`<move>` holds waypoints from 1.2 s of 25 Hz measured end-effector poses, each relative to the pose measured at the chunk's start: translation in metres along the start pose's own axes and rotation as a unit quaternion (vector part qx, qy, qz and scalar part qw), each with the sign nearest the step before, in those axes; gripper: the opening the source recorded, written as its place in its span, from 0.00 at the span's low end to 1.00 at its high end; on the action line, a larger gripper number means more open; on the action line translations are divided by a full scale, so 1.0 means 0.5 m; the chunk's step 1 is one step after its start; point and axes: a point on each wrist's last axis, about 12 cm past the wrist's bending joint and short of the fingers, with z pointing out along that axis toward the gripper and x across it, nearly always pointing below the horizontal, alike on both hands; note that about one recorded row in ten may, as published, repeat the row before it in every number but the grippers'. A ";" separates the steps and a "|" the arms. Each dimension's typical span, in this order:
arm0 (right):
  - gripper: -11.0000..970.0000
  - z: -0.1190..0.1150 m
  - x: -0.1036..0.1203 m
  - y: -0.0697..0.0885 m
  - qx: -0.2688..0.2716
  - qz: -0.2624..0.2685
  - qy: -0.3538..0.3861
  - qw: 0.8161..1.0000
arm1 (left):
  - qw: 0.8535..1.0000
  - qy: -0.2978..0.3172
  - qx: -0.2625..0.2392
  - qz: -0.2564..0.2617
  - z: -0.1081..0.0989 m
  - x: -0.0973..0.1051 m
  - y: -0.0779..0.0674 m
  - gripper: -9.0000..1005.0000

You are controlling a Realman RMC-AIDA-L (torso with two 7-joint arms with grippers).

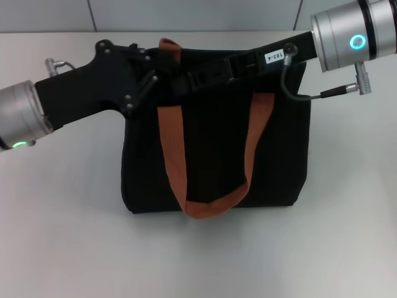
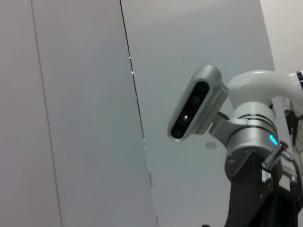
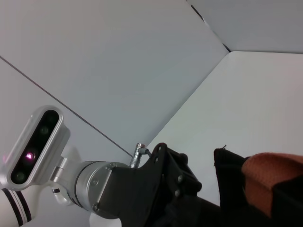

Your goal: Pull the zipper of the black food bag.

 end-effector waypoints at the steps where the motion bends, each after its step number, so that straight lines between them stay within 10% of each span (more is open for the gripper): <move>1: 0.41 0.001 -0.001 0.001 0.001 -0.002 0.000 1.000 | 1.000 -0.002 0.003 -0.001 0.005 -0.001 0.001 0.02; 30: 0.22 0.004 -0.002 -0.004 0.009 -0.013 -0.007 1.000 | 1.000 -0.018 -0.021 -0.014 -0.014 0.004 -0.005 0.02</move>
